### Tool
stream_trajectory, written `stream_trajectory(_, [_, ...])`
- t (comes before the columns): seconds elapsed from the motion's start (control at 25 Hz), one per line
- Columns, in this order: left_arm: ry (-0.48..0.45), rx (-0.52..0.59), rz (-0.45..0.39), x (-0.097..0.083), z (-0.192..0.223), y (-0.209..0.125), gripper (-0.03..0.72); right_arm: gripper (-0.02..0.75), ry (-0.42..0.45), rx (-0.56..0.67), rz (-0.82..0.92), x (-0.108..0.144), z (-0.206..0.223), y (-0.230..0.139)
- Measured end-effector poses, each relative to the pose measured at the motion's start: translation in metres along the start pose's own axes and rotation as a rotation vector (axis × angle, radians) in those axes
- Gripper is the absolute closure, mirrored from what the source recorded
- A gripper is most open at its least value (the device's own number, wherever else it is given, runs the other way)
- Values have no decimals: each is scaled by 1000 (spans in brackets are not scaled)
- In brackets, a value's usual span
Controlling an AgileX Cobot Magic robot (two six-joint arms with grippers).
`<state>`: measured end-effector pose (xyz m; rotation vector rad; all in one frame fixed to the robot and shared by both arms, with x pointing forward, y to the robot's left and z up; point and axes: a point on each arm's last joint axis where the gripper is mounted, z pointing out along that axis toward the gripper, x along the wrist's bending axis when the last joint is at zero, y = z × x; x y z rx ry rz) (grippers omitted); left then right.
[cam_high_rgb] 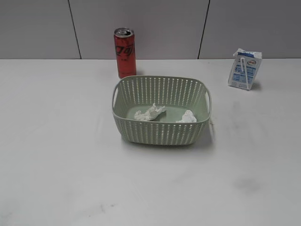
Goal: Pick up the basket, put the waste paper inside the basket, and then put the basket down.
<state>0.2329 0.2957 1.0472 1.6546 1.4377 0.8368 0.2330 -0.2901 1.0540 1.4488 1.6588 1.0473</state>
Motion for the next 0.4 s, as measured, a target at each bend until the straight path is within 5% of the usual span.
stream_trajectory(0.4, [0,0,0,0,0,0,127,251,0,0,0,0,0,0])
